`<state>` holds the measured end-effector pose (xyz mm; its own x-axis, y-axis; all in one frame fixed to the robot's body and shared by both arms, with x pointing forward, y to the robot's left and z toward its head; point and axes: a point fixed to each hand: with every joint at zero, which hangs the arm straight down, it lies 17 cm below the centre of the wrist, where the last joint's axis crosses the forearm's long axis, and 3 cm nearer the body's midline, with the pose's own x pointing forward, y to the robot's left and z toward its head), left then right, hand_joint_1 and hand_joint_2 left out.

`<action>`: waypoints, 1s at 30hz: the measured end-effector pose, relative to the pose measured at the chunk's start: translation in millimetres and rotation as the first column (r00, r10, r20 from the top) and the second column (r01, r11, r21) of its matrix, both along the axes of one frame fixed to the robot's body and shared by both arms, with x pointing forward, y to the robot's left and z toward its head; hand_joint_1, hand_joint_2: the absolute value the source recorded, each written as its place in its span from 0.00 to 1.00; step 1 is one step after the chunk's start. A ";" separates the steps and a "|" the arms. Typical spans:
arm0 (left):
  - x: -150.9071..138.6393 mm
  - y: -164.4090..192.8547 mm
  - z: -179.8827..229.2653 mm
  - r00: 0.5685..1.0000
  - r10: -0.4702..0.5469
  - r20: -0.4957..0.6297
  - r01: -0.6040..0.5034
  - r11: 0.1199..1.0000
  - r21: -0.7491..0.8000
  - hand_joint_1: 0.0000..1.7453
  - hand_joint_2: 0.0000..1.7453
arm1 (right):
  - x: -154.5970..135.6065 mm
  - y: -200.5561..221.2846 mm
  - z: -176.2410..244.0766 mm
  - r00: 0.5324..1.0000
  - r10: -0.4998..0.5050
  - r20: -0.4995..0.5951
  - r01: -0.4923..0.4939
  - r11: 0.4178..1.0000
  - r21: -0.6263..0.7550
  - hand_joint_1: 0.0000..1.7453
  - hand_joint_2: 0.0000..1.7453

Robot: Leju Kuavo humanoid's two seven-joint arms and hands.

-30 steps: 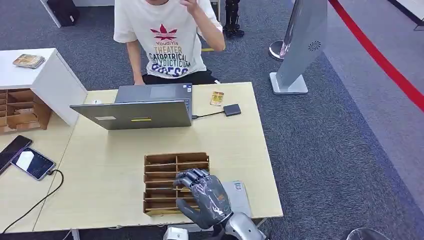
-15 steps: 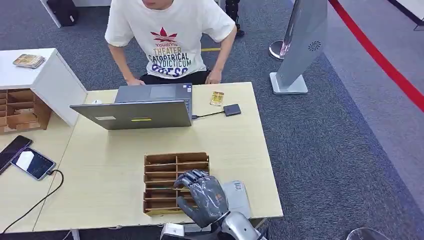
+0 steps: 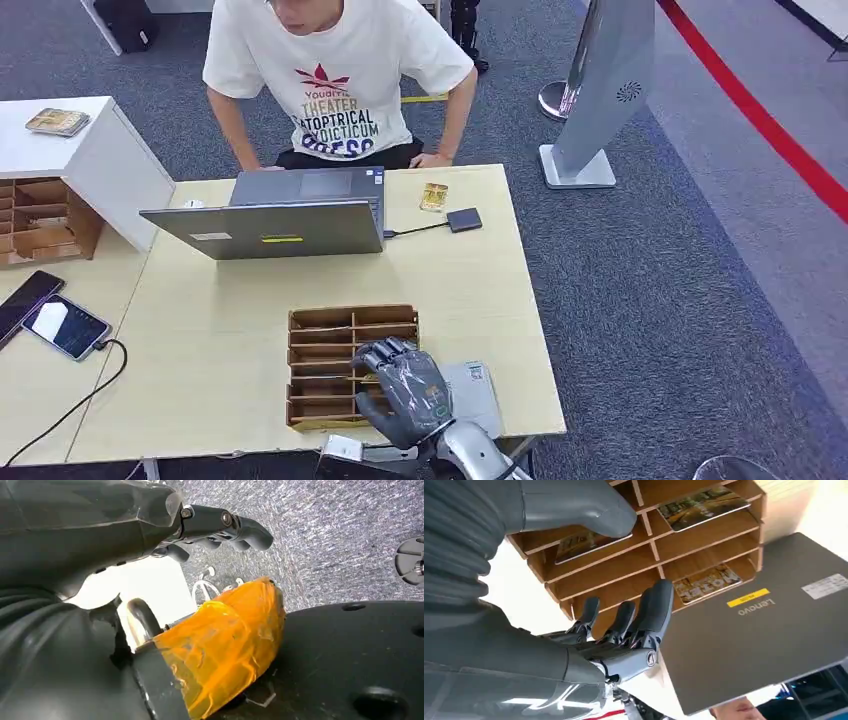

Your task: Pass the card to the sensor for recognition and then transmit it.

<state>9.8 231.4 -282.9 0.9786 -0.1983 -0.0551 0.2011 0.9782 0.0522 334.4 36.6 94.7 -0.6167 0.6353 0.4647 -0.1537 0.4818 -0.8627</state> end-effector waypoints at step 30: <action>-2.4 1.2 0.1 1.000 -0.009 -0.011 0.009 1.000 -0.002 0.00 0.00 | 29.2 -34.1 -23.6 0.988 -0.149 0.029 0.151 0.982 -0.113 0.75 1.00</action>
